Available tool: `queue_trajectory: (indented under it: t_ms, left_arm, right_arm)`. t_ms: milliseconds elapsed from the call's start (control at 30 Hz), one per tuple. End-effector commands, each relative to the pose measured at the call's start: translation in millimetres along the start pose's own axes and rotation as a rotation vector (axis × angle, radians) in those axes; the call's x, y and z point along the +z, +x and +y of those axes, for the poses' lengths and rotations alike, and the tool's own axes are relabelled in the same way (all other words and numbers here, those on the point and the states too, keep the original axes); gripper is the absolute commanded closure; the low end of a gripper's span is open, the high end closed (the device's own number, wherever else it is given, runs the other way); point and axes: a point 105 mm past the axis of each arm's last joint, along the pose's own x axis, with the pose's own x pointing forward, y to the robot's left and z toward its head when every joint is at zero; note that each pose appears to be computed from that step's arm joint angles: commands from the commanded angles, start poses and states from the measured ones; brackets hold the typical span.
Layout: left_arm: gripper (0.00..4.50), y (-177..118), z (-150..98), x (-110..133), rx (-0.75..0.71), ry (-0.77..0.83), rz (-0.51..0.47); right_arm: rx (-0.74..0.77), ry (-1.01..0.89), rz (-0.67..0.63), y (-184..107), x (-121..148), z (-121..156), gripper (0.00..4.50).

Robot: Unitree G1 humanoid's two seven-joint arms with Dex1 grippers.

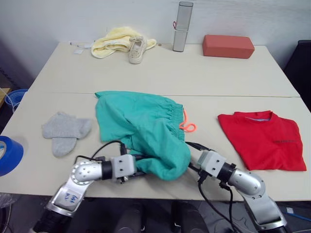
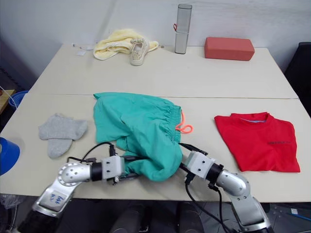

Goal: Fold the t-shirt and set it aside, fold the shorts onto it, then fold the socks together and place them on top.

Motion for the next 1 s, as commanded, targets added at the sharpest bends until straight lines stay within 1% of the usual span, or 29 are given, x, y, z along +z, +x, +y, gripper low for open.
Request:
queue_trajectory:
  t_ms: [33, 100, 133, 200, 267, 367, 400, 467, 500, 567, 667, 733, 767, 867, 900, 933, 967, 1000]
  left_arm:
    - [3.58, -15.6, 25.7, 3.5, 0.102, -0.039, -0.022]
    - [4.29, -25.3, 40.1, 6.9, 0.156, -0.081, -0.040]
    - [4.50, -31.8, 46.3, 9.1, 0.170, -0.092, -0.045]
    - [4.50, -42.4, 52.7, 14.1, 0.163, -0.103, -0.056]
    - [4.50, -53.6, 58.9, 14.6, 0.164, -0.089, -0.030]
    - [4.50, -65.3, 63.1, 15.6, 0.146, -0.111, -0.017]
    - [4.50, -68.8, 58.9, 17.2, 0.096, -0.139, -0.020]
    - [4.50, -78.3, 48.6, 16.3, -0.009, -0.175, 0.025]
    - [4.50, -83.7, 44.7, 16.2, -0.046, -0.200, 0.044]
    - [4.50, -92.7, 43.3, 17.0, -0.073, -0.235, 0.066]
    - [4.50, -104.0, 41.3, 17.4, -0.109, -0.277, 0.091]
    - [4.50, -110.6, 38.6, 15.7, -0.137, -0.306, 0.100]
    - [4.50, -113.2, 37.1, 13.2, -0.145, -0.327, 0.113]
    - [4.50, -119.0, 24.0, 5.7, -0.202, -0.467, 0.160]
    - [4.50, -116.3, 24.1, 7.6, -0.189, -0.531, 0.127]
    - [4.50, -111.9, 27.0, 11.9, -0.158, -0.616, 0.065]
    - [4.50, -108.5, 28.8, 15.3, -0.145, -0.649, 0.027]
    - [4.50, -106.0, 29.9, 16.7, -0.139, -0.647, 0.014]
  right_arm:
    - [-0.052, -0.056, -0.085, -4.8, 19.3, -23.2, 3.39]
    - [-0.065, -0.064, -0.118, -5.2, 27.1, -31.6, 4.17]
    - [-0.064, -0.071, -0.130, -5.3, 30.6, -35.0, 4.46]
    - [-0.054, -0.112, -0.134, -5.1, 34.3, -39.9, 4.46]
    - [-0.044, -0.160, -0.119, -6.1, 35.2, -45.6, 4.46]
    - [-0.052, -0.205, -0.106, -10.0, 36.8, -58.1, 4.46]
    - [-0.038, -0.200, -0.113, -11.6, 38.5, -59.9, 4.46]
    - [0.031, -0.184, -0.133, -15.6, 43.0, -57.5, 4.46]
    - [0.071, -0.143, -0.151, -18.3, 45.9, -55.3, 4.46]
    - [0.156, -0.089, -0.154, -24.1, 47.8, -51.1, 4.46]
    - [0.279, -0.012, -0.127, -32.8, 44.3, -42.4, 4.46]
    - [0.375, 0.088, -0.112, -39.6, 42.4, -31.2, 4.46]
    - [0.398, 0.127, -0.099, -41.8, 40.6, -28.0, 4.46]
    - [0.421, 0.230, -0.073, -44.1, 35.6, -23.6, 4.46]
    - [0.408, 0.252, -0.084, -42.9, 35.4, -24.5, 4.46]
    - [0.385, 0.286, -0.105, -41.4, 35.8, -26.3, 4.46]
    - [0.362, 0.307, -0.124, -40.7, 36.6, -28.4, 4.46]
    - [0.359, 0.327, -0.134, -40.6, 37.7, -28.9, 4.46]
